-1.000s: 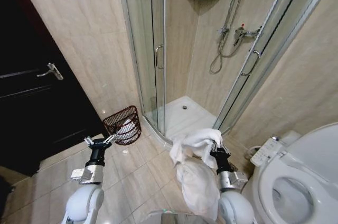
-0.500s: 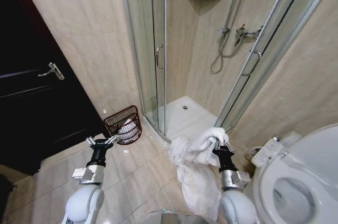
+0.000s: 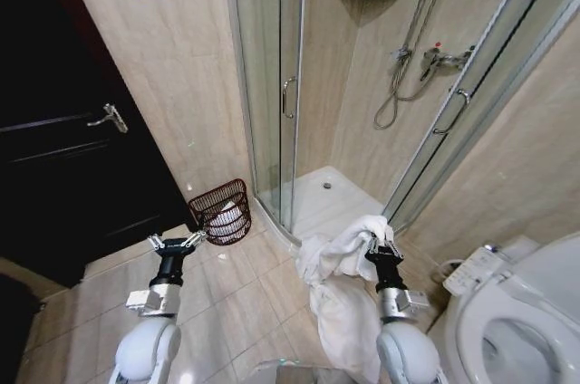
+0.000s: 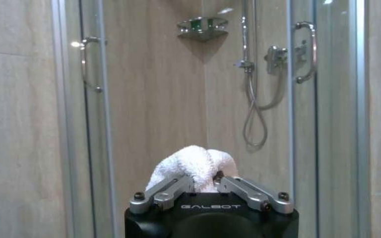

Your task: Discard the used towel into the hamper.

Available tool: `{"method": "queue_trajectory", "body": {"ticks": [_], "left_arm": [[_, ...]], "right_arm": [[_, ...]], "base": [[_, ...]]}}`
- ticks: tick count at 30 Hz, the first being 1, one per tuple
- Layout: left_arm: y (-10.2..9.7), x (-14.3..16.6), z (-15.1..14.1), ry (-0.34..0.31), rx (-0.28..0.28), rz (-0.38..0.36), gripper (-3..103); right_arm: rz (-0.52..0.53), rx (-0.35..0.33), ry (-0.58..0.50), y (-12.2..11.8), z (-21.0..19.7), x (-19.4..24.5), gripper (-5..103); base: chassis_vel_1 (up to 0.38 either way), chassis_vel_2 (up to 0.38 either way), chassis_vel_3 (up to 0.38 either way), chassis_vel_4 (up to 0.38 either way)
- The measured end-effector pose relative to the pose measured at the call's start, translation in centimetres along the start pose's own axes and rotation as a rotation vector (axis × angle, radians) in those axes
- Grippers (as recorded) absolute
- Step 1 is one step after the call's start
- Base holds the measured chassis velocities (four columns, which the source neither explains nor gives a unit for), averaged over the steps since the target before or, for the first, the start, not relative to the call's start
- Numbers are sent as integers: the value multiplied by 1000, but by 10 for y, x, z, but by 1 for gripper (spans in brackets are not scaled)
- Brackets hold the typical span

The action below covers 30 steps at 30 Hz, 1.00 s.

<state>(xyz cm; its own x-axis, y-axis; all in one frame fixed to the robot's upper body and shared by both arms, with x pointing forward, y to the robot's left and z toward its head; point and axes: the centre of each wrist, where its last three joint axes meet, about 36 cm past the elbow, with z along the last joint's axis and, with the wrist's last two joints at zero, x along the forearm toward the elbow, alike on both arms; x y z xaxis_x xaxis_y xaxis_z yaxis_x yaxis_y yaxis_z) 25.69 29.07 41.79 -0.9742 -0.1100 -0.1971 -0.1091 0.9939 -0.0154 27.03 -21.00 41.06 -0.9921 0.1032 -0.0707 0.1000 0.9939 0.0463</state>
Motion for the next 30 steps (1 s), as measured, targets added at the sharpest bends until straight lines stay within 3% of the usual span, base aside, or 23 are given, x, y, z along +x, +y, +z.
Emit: {"method": "queue_trajectory", "body": {"ticks": [17,30], "left_arm": [[-9,5,-3,22,6,16,100],[-7,5,-1,22,4,7,100]], "right_arm": [[-3,7,-15,0,2,0,6],[-22,0,-25,4,2,-3,6]], "base": [[200,205,-187,-181],[30,45,90,72]]}}
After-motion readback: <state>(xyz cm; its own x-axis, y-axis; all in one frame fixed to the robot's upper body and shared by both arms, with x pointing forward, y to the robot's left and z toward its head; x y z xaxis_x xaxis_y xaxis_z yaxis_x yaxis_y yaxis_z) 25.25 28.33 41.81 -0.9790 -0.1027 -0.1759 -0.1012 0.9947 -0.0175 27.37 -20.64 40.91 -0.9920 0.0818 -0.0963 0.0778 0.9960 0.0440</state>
